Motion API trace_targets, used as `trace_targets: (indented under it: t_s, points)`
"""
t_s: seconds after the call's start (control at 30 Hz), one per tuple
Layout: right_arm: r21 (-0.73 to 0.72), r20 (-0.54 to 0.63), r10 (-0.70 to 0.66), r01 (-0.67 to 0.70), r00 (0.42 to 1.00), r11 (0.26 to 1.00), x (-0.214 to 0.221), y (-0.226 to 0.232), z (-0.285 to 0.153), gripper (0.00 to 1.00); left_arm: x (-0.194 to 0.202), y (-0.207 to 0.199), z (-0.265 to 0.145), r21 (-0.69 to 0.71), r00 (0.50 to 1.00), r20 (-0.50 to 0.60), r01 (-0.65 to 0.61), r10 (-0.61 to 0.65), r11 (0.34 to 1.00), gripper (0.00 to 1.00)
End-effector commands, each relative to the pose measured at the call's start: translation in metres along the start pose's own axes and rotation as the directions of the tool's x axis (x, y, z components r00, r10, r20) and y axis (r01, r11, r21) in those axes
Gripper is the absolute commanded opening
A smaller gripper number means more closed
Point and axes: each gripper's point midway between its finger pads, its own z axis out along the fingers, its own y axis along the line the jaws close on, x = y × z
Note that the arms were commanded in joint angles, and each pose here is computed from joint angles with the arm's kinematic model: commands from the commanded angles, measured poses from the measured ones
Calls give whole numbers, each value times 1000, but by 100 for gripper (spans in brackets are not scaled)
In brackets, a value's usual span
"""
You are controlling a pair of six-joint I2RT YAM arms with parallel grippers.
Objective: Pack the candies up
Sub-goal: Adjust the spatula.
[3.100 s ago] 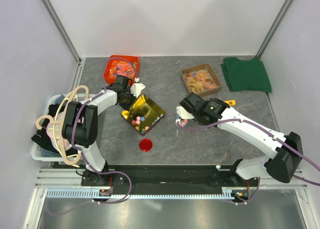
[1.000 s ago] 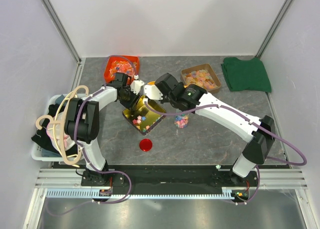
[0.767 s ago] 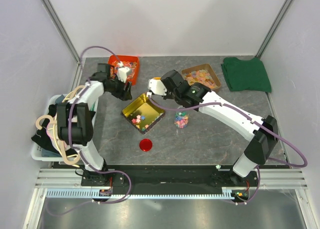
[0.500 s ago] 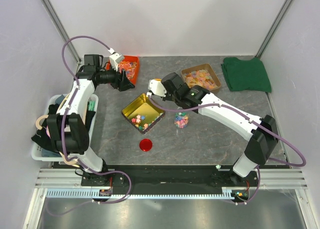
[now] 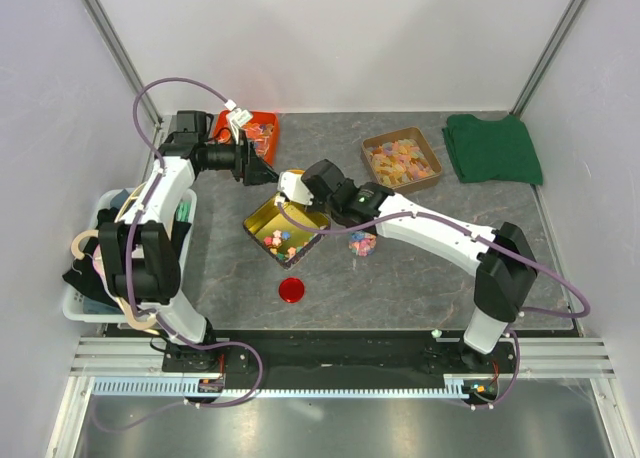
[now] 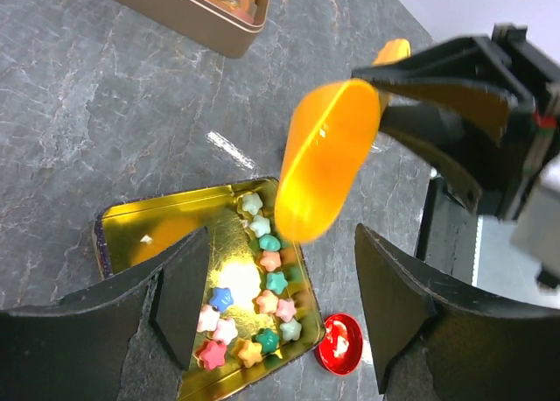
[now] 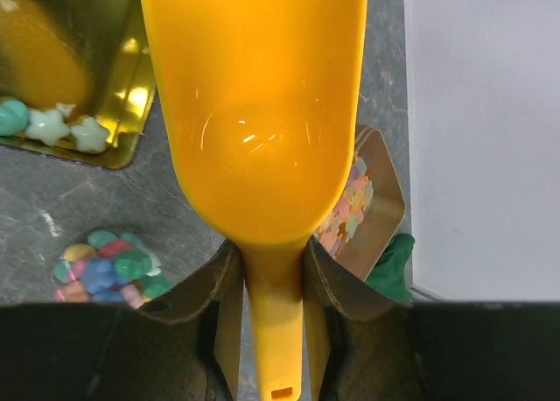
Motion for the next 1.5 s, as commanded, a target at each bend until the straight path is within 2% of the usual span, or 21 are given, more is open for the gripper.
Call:
trace_targets:
  t_s: [0.0,0.23,0.43,0.7,0.97,1.27,1.47]
  points:
    - [36,53,31,-33,998,999,-20,0,-4,0,2,-3,11,-14,1000,-31,7,-7,1000,73]
    - [60,133,53,-62,990,996,-40,-19,-35,0,32,18,27,-111,992,-125,-2,-12,994,72]
    - [22,244,112,-121,963,992,-57,-33,-70,0,45,27,32,-121,988,-152,15,-34,993,70]
    - [-24,283,126,-124,951,992,-59,-28,-81,0,48,27,36,-120,986,-165,11,-31,993,70]
    - [-26,270,119,-116,956,993,-56,-21,-71,0,49,18,39,-69,986,-161,23,-34,997,64]
    - [-33,273,122,-117,954,993,-57,-18,-71,0,50,11,43,0,986,-158,57,-57,998,69]
    - [-44,277,127,-119,952,992,-57,-16,-70,0,49,-6,46,123,986,-144,98,-80,988,66]
